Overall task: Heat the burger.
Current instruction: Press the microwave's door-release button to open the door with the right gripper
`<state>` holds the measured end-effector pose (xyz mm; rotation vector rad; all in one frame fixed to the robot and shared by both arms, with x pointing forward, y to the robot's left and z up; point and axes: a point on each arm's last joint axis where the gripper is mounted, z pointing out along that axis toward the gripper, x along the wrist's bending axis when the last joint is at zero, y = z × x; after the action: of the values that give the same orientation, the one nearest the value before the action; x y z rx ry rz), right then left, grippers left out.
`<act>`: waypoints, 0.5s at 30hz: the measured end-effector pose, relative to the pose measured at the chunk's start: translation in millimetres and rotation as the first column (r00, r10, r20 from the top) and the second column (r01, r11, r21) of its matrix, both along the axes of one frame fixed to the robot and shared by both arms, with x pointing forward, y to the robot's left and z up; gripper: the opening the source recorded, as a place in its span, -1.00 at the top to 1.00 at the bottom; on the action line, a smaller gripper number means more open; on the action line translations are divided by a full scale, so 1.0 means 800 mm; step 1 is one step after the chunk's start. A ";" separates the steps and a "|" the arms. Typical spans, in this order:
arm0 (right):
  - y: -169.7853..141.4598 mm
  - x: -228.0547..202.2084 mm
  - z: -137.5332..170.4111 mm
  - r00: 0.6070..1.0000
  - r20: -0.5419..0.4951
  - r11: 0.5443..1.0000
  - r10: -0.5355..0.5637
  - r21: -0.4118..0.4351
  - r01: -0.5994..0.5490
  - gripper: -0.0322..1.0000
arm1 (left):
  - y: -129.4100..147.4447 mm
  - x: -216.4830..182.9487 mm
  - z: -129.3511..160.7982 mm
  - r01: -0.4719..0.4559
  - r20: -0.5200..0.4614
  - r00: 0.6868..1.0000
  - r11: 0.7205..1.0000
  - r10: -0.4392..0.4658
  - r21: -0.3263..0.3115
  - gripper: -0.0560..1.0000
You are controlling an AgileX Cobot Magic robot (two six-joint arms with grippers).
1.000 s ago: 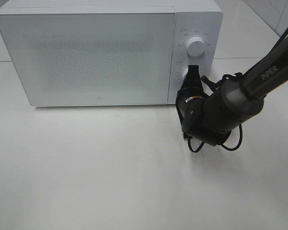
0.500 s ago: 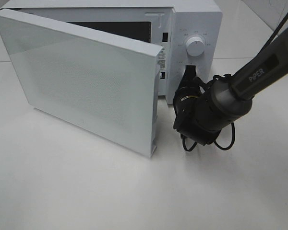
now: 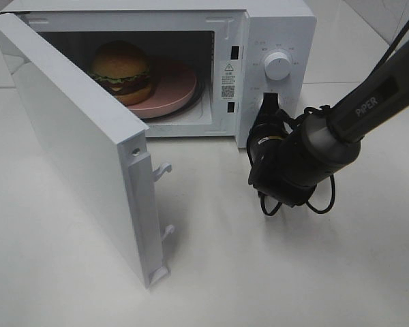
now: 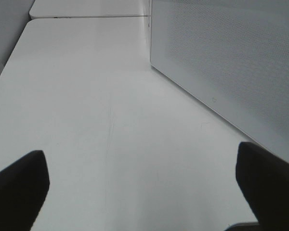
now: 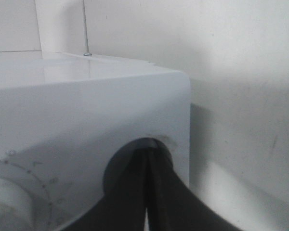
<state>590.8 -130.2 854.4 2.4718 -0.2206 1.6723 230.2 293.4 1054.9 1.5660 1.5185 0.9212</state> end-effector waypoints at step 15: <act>-0.003 -0.006 0.010 1.000 0.001 1.000 0.020 0.002 -0.020 0.92 | 0.000 0.000 0.000 0.000 0.000 1.000 1.000 0.000 0.000 -0.95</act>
<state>585.7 -132.6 862.8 2.4828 -0.1977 1.6818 230.2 293.4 1054.9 1.5660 1.5185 0.9212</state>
